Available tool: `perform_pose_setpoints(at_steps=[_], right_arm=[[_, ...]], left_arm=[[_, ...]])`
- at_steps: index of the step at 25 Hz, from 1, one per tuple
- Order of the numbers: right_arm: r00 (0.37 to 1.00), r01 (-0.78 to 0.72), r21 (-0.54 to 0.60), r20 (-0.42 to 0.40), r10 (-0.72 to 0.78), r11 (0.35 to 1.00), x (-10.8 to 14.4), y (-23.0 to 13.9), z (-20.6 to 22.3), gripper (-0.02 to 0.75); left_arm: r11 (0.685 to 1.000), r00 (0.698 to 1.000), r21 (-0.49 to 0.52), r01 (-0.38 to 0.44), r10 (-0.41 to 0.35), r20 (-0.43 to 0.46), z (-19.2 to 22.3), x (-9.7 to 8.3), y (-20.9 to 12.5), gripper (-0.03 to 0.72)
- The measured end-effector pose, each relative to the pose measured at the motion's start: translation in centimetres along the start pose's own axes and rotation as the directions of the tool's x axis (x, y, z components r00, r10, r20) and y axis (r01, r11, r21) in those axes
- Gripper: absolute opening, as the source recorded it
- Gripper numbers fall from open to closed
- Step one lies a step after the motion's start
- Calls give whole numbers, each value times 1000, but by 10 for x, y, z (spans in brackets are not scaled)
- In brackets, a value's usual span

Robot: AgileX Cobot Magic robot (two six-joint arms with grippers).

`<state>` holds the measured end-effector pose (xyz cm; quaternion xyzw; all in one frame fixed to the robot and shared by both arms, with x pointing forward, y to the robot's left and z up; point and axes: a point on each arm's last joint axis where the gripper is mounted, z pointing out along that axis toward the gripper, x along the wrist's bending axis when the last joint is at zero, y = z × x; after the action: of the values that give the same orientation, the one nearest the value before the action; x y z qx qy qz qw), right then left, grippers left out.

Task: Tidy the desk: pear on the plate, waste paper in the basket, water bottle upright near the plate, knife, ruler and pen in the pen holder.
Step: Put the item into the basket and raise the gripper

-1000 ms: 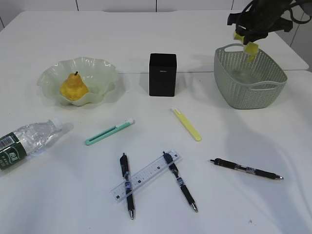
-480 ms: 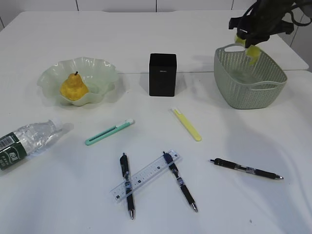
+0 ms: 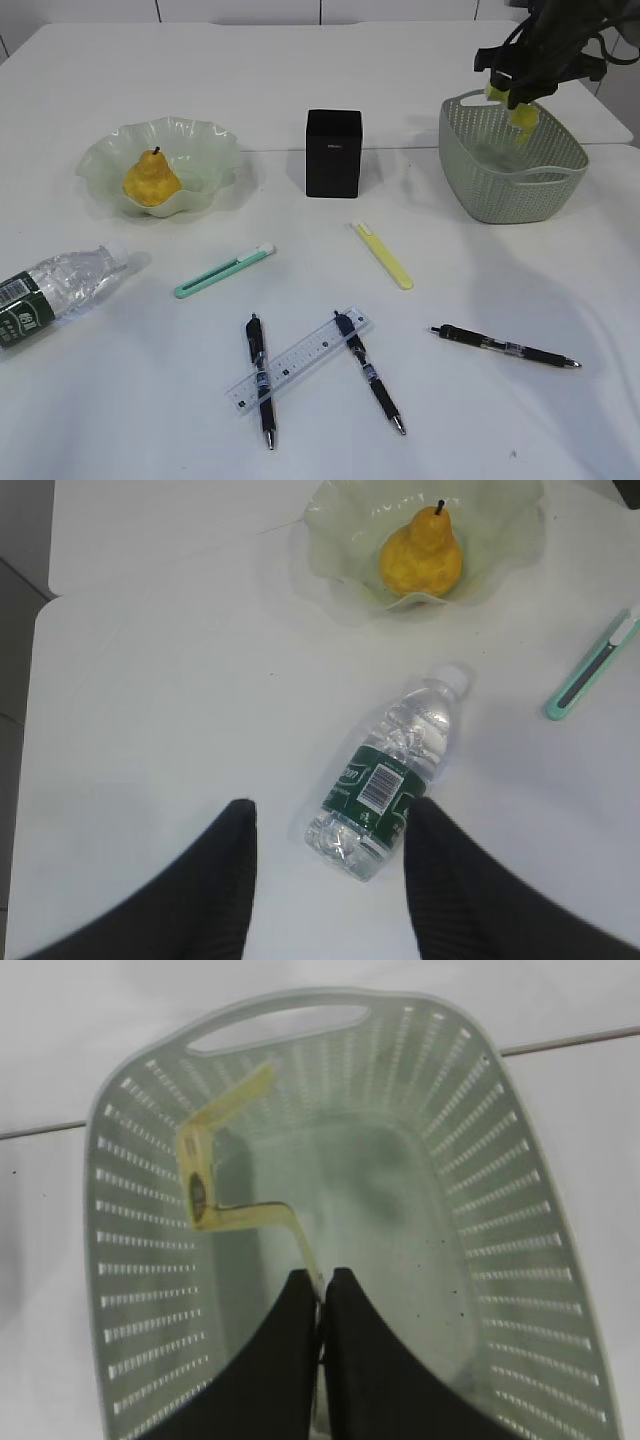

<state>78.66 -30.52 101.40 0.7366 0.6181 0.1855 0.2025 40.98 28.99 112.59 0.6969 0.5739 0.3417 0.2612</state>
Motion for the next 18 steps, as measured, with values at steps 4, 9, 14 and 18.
perform_pose_setpoints(at_steps=[4, 9, 14, 18], right_arm=[[1000, -4, 18, -5, 5, 1000, -1, -2, 4, 64], [1000, -6, 45, -10, 7, 999, 0, -6, 10, 251], [1000, -6, 53, -11, 7, 999, 0, -8, 12, 346], [1000, 5, 53, -11, -4, 999, 0, -8, 12, 354]], left_arm=[[1000, 1000, 0, 0, 0, 0, 0, 0, 0, 341], [1000, 1000, 0, -12, 12, -12, 0, 1, 0, 341], [1000, 1000, 0, -21, 21, -21, 0, 2, 0, 341], [1000, 999, 0, -24, 24, -23, 0, 2, 0, 341]])
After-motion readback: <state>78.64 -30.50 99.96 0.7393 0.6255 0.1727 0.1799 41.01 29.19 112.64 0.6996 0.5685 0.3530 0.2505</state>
